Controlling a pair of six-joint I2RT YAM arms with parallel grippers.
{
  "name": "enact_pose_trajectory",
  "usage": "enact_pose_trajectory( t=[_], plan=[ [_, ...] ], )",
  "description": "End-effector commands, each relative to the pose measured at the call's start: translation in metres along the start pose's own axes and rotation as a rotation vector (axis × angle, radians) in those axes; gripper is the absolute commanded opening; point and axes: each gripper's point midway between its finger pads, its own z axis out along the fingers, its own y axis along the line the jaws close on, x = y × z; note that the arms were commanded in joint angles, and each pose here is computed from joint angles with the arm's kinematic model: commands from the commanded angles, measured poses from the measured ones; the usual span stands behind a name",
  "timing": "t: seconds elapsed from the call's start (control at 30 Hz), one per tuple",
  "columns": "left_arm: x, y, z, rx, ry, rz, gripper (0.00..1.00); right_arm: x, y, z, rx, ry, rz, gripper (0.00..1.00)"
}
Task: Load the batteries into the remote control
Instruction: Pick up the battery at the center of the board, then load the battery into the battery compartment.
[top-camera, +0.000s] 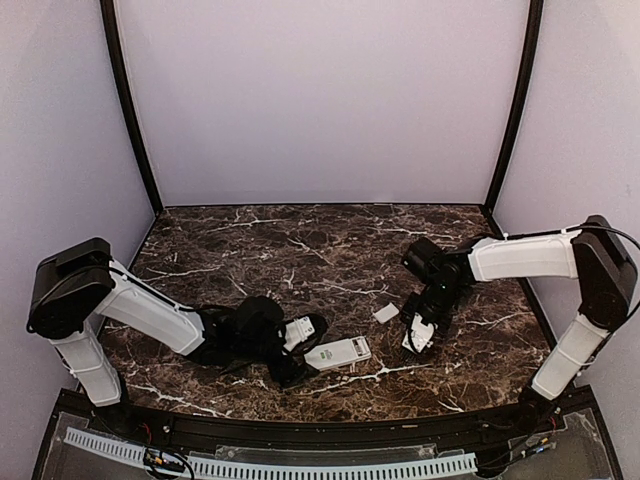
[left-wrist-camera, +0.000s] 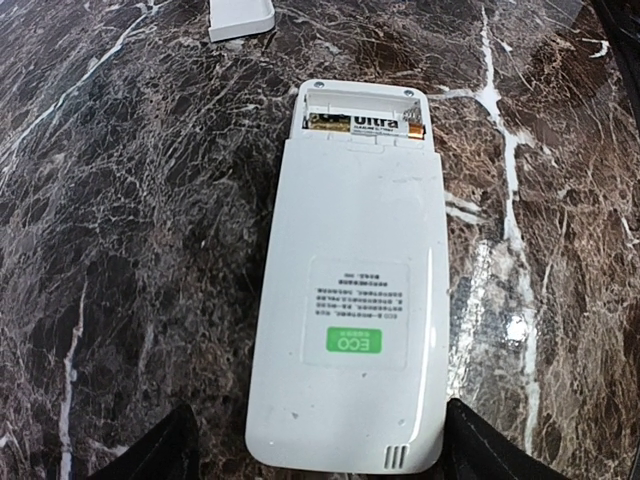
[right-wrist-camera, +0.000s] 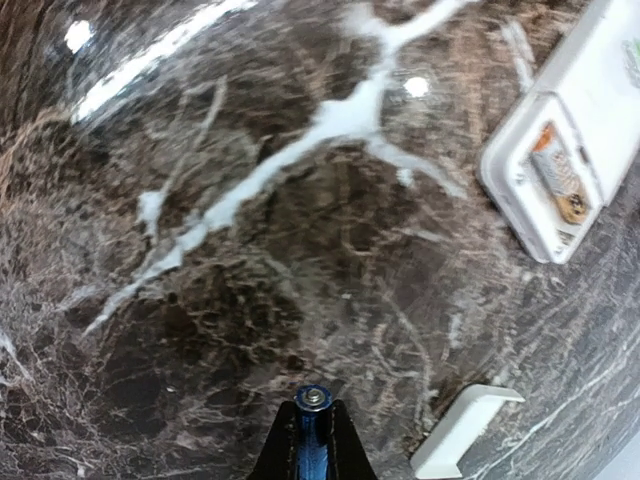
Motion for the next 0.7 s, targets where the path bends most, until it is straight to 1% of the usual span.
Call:
enact_pose_trajectory(
  t=[0.0,0.07,0.17,0.27,0.33,0.47,0.57,0.6,0.63,0.67],
  plan=[
    [0.005,0.001,-0.011,-0.004,0.01,-0.007,0.82,-0.011,-0.04,-0.032,0.138,-0.058,0.164,0.0],
    [0.005,0.001,-0.014,-0.002,0.008,-0.012,0.83,-0.016,-0.062,-0.05,0.214,-0.111,0.261,0.0],
    [0.004,-0.002,-0.017,0.013,-0.001,-0.023,0.85,-0.032,-0.098,-0.084,0.324,-0.247,0.419,0.0],
    [0.0,-0.005,-0.023,0.03,-0.018,-0.037,0.86,-0.037,-0.129,-0.116,0.438,-0.36,0.606,0.0],
    [-0.002,-0.006,-0.026,0.032,-0.026,-0.044,0.86,-0.041,-0.142,-0.135,0.495,-0.43,0.712,0.0],
    [0.002,-0.006,-0.027,0.029,-0.019,-0.043,0.85,-0.055,-0.153,-0.169,0.557,-0.623,0.911,0.0],
    [0.013,-0.001,-0.021,-0.001,0.022,-0.038,0.85,-0.05,-0.162,-0.191,0.652,-0.774,1.162,0.0],
    [0.012,-0.001,-0.019,-0.004,0.024,-0.035,0.85,-0.042,-0.163,-0.193,0.685,-0.809,1.277,0.0],
    [0.014,0.0,-0.016,-0.012,0.034,-0.034,0.85,-0.028,-0.162,-0.193,0.732,-0.816,1.423,0.0],
    [0.014,0.001,-0.014,-0.015,0.038,-0.032,0.85,-0.019,-0.159,-0.19,0.741,-0.833,1.546,0.0]
  ],
)
